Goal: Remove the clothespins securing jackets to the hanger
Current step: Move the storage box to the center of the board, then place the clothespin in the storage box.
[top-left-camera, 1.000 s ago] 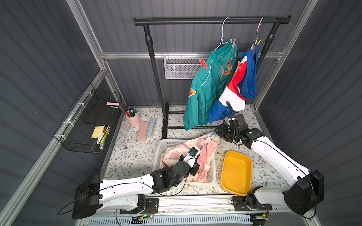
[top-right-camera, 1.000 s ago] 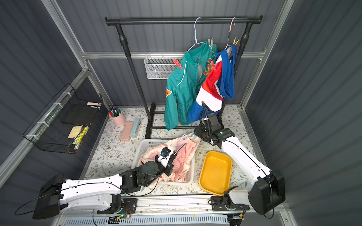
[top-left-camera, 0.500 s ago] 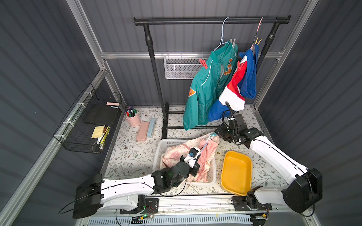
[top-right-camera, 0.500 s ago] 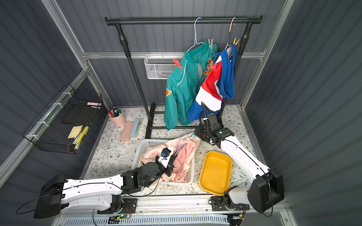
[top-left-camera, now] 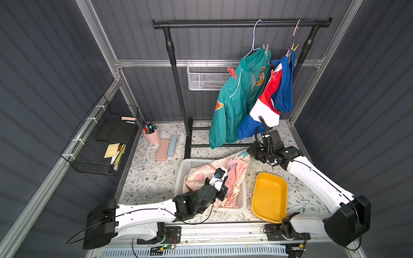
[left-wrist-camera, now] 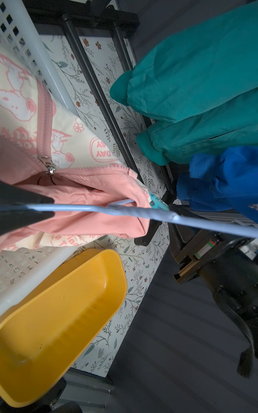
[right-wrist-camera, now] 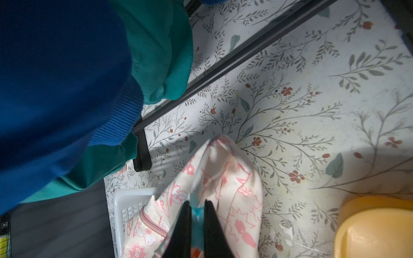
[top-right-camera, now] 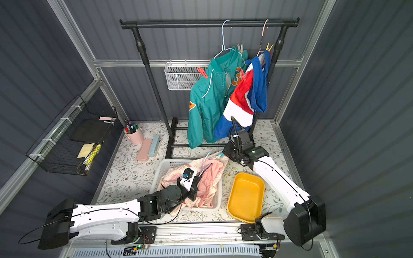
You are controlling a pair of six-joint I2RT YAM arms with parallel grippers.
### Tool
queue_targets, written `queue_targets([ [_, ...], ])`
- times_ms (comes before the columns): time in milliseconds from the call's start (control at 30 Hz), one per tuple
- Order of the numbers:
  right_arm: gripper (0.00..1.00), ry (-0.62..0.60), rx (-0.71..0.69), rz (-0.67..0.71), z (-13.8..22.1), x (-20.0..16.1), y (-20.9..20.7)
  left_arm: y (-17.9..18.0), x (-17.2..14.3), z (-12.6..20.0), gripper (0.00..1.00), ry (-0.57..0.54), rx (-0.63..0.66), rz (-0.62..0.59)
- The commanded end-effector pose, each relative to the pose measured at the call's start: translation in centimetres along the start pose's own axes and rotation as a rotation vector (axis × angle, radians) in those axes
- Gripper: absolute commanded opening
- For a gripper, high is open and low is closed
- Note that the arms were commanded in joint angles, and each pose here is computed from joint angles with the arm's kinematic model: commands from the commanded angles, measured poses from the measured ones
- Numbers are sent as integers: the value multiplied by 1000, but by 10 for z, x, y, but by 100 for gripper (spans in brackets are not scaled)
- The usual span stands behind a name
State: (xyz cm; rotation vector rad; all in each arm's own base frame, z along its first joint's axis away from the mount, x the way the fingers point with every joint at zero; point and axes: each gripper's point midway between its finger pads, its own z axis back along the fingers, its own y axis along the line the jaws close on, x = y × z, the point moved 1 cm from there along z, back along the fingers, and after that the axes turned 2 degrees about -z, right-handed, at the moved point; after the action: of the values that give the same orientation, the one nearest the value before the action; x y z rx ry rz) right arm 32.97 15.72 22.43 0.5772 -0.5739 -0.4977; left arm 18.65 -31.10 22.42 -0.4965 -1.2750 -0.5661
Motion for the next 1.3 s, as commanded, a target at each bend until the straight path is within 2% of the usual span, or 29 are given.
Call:
queue_targets([
  [0, 0, -51, 6, 2, 18, 8, -2, 1, 0, 2, 0, -6, 11, 41],
  [100, 0, -102, 3, 6, 36, 17, -6, 2, -4, 2, 0, 2, 14, 46],
  [233, 0, -147, -69, -18, 60, 19, -37, 4, 1, 5, 0, -5, 22, 59],
  [500, 0, -87, -252, -158, 60, -45, -149, 4, 12, 8, 0, -25, 18, 67],
  [667, 0, -79, -327, -226, 43, -56, -182, 1, 14, 5, 0, -20, 11, 60],
  [867, 0, -47, -351, -226, 5, -49, -186, 4, 16, 8, 0, -29, 22, 86],
  [1133, 0, -19, -366, -150, -35, -24, -173, 7, 21, 9, 0, -34, 35, 94],
  [1267, 0, -18, -283, -137, -62, -12, -157, 4, 19, 9, 0, -26, 16, 82],
])
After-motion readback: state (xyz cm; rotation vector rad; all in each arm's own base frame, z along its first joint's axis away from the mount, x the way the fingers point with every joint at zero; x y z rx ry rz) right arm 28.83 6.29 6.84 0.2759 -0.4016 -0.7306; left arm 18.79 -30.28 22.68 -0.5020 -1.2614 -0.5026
